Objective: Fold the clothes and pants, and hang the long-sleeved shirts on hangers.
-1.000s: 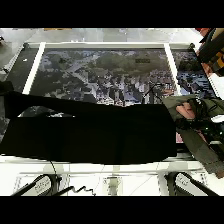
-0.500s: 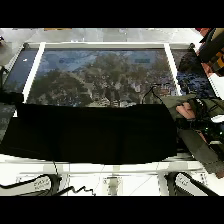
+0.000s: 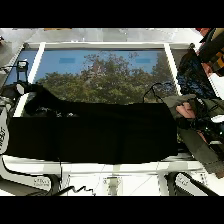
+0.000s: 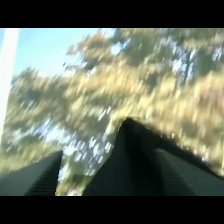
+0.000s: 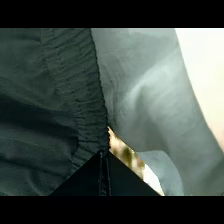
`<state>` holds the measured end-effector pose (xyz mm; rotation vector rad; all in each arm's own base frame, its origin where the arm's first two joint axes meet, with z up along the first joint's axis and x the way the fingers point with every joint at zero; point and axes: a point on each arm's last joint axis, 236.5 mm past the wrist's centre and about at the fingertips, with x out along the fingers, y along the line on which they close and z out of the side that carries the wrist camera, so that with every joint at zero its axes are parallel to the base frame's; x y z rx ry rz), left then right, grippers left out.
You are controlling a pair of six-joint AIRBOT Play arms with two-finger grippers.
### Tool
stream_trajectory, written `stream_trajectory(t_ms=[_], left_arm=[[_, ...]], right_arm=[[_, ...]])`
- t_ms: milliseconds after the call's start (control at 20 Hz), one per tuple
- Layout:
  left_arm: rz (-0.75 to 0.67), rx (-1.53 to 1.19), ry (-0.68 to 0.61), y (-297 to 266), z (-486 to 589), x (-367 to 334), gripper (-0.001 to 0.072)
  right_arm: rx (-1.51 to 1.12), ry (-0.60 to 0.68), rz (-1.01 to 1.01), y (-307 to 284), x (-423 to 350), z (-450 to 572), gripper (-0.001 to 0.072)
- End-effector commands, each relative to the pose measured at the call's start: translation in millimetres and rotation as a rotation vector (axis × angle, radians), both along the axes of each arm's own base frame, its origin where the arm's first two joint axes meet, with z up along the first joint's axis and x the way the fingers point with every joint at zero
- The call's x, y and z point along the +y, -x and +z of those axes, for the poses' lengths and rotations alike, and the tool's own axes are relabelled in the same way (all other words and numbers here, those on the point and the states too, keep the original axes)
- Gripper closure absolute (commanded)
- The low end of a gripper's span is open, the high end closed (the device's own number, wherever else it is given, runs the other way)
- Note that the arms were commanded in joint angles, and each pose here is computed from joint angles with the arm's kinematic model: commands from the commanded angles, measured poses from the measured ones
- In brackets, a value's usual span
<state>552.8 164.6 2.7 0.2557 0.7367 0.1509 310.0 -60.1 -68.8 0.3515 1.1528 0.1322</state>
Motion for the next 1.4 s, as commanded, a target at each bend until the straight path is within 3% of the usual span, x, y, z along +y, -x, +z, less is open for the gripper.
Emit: stream_trajectory(t_ms=[0, 200, 300, 400, 500, 850, 900, 950, 1000, 1050, 1200, 1350], left_arm=[[0.121, -0.026, 0.116, 3.8, -4.6, 10.9, 0.0002], [0.254, 0.179, 0.186, 67.1, -24.8, 50.8, 0.0041], [0.188, 0.364, 0.170, 106.2, -47.2, 57.2, 0.0071], [0.005, 0.490, 0.224, 130.5, -63.7, 37.2, 0.0072], [-0.055, 0.507, 0.237, 134.8, -68.9, 34.1, 0.0071], [-0.027, 0.497, 0.219, 123.5, -106.0, 50.5, 0.0073], [-0.027, 0.512, 0.228, 125.0, -115.0, 49.6, 0.0106], [-0.026, 0.517, 0.231, 124.8, -120.4, 49.7, 0.0309], [-0.019, 0.512, 0.238, 123.7, -121.1, 49.0, 0.0558], [-0.010, 0.506, 0.241, 122.4, -118.2, 48.6, 0.0691], [0.009, 0.474, 0.246, 118.1, -86.6, 49.1, 0.0698], [-0.138, 0.523, 0.253, 126.8, -23.9, 28.1, 0.0700]], right_arm=[[0.001, -0.002, -0.007, -0.2, -0.2, 0.3, 0.0691], [0.001, -0.003, -0.006, -0.2, -0.1, 0.3, 0.0691], [0.001, -0.003, -0.006, -0.2, -0.1, 0.3, 0.0691], [0.001, -0.003, -0.007, -0.2, -0.1, 0.3, 0.0691], [0.001, -0.003, -0.006, -0.2, -0.2, 0.3, 0.0691], [-0.002, -0.032, -0.040, -3.1, 2.7, 2.6, 0.0691], [-0.002, -0.032, -0.041, -3.2, 2.5, 2.6, 0.0691], [-0.002, -0.032, -0.041, -3.2, 2.5, 2.6, 0.0691], [-0.002, -0.032, -0.040, -3.2, 2.6, 2.6, 0.0691], [-0.003, -0.032, -0.042, -3.4, 2.5, 2.7, 0.0691], [-0.047, -0.061, -0.084, -15.1, 3.5, 9.2, 0.0691], [-0.122, -0.101, -0.162, -34.8, 1.3, 20.8, 0.0691]])
